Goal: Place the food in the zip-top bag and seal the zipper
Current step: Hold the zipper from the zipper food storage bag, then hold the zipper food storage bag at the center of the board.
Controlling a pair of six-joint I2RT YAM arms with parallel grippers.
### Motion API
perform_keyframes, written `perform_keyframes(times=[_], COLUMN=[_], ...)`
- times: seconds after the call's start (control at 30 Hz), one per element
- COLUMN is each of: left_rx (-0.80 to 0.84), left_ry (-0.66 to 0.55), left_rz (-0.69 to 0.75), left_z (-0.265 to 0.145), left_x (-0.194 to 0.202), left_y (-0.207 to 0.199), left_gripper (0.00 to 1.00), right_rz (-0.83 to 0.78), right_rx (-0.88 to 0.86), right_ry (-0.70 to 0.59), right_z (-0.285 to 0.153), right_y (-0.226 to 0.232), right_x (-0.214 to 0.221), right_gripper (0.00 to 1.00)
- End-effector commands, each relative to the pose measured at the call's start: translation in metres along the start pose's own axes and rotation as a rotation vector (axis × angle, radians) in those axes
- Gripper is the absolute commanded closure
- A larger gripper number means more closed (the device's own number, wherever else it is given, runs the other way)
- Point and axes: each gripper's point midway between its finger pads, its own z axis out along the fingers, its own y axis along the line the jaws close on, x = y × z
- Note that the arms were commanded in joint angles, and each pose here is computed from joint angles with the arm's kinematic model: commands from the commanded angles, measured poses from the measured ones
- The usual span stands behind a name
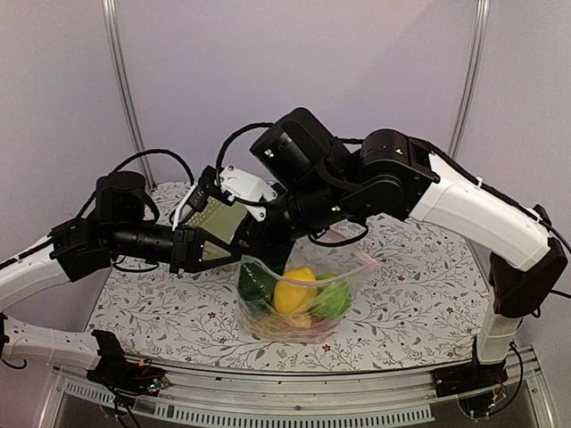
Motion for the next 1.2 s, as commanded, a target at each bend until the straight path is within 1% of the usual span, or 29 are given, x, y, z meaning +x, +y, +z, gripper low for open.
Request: perform_keyframes(times=[0.0,0.1,0.13,0.2,0.3,0.33,0.4,0.47,0.5,0.63,0.73,0.93,0.97,1.17], left_rx=[0.051,0.052,0.053,0.052,0.041,0.032,0.009,-0.003,-0.008,0.001,0.028,0.051,0.060,0.075], left_ry=[-0.018,-0.018,-0.019,-0.016,-0.010,-0.008,-0.008,-0.010,-0.011,-0.025,-0.026,-0.001,-0.004,-0.039], left_rz=[0.051,0.053,0.054,0.054,0.061,0.066,0.079,0.099,0.107,0.141,0.163,0.170,0.172,0.187], left_z=[-0.003,-0.003,-0.004,-0.003,-0.004,-0.005,-0.007,-0.009,-0.010,-0.013,-0.012,-0.009,-0.009,-0.013], left_x=[-0.010,-0.010,-0.010,-0.009,-0.007,-0.006,-0.004,-0.003,-0.003,-0.007,-0.009,-0.003,-0.003,-0.008], left_y=[-0.018,-0.019,-0.019,-0.019,-0.017,-0.015,-0.012,-0.011,-0.011,-0.015,-0.020,-0.020,-0.022,-0.027], left_gripper=[1.00,1.00,1.00,1.00,1.00,0.96,0.75,0.61,0.57,0.47,0.46,0.54,0.56,0.77], right_rz=[-0.020,-0.020,-0.020,-0.019,-0.014,-0.013,-0.008,-0.001,0.000,0.012,0.022,0.079,0.087,0.102], right_rx=[0.028,0.031,0.029,0.030,0.026,0.021,0.011,0.001,-0.011,-0.045,-0.062,-0.113,-0.117,-0.147], right_ry=[0.009,0.009,0.009,0.010,0.004,-0.004,-0.021,-0.038,-0.046,-0.080,-0.090,-0.116,-0.124,-0.123], right_z=[0.007,0.009,0.009,0.011,0.010,0.009,0.004,0.000,-0.002,-0.014,-0.017,-0.023,-0.026,-0.028], right_y=[-0.002,-0.002,-0.002,-0.002,-0.001,0.000,0.001,0.002,0.004,0.008,0.008,0.009,0.008,0.010], right_x=[0.000,0.000,0.000,0.000,-0.001,-0.002,-0.005,-0.007,-0.008,-0.014,-0.016,-0.019,-0.020,-0.017], right_gripper=[0.82,0.89,0.94,1.00,1.00,1.00,1.00,1.00,1.00,1.00,1.00,1.00,1.00,1.00])
